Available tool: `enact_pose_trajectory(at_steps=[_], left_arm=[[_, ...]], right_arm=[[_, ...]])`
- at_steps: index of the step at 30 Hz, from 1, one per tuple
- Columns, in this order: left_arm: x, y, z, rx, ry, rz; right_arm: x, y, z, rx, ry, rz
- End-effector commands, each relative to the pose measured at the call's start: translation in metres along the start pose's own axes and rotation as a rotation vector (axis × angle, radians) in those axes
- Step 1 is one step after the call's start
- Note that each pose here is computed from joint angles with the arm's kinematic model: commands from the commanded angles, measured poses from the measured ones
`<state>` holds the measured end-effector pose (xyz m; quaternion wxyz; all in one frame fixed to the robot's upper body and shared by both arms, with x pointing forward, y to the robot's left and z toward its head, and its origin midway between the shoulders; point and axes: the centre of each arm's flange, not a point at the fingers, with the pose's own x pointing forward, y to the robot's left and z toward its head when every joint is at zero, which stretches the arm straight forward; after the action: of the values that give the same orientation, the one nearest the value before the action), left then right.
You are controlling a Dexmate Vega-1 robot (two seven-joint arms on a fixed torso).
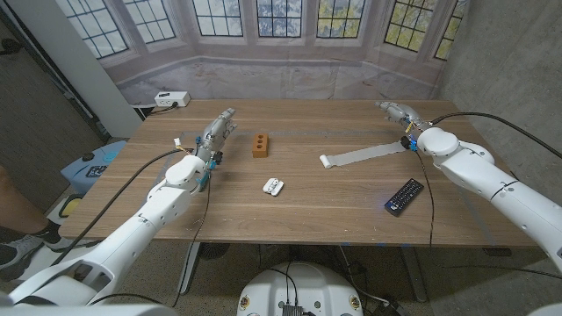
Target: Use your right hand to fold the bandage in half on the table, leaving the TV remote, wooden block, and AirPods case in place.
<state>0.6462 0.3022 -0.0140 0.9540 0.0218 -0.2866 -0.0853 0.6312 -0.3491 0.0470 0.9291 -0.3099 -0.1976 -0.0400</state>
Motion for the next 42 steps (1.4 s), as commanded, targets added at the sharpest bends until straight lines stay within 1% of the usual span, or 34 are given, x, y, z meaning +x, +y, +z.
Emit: enact_pose_trajectory(at_steps=[1,7,13,19,24,32,42], left_arm=[[-0.004,0.002,0.0,-0.001,0.001,0.002],[-0.005,0.004,0.0,-0.006,0.004,0.004],[-0.005,0.005,-0.001,-0.007,0.009,0.007],[-0.005,0.003,-0.004,-0.012,0.015,0.007],[-0.003,0.0,-0.005,-0.012,0.017,0.004],[-0.002,-0.004,-0.006,-0.013,0.022,-0.003],[0.0,-0.008,-0.007,-0.014,0.023,-0.005]], right_arm=[[-0.003,-0.001,0.003,-0.112,0.06,-0.045],[-0.001,0.002,0.006,-0.203,0.096,-0.058],[-0.001,0.003,0.007,-0.255,0.1,-0.094],[-0.003,0.001,0.009,-0.312,0.114,-0.118],[-0.006,-0.003,0.008,-0.362,0.135,-0.137],[-0.009,-0.005,0.006,-0.432,0.17,-0.139],[-0.009,-0.006,0.002,-0.544,0.234,-0.149]])
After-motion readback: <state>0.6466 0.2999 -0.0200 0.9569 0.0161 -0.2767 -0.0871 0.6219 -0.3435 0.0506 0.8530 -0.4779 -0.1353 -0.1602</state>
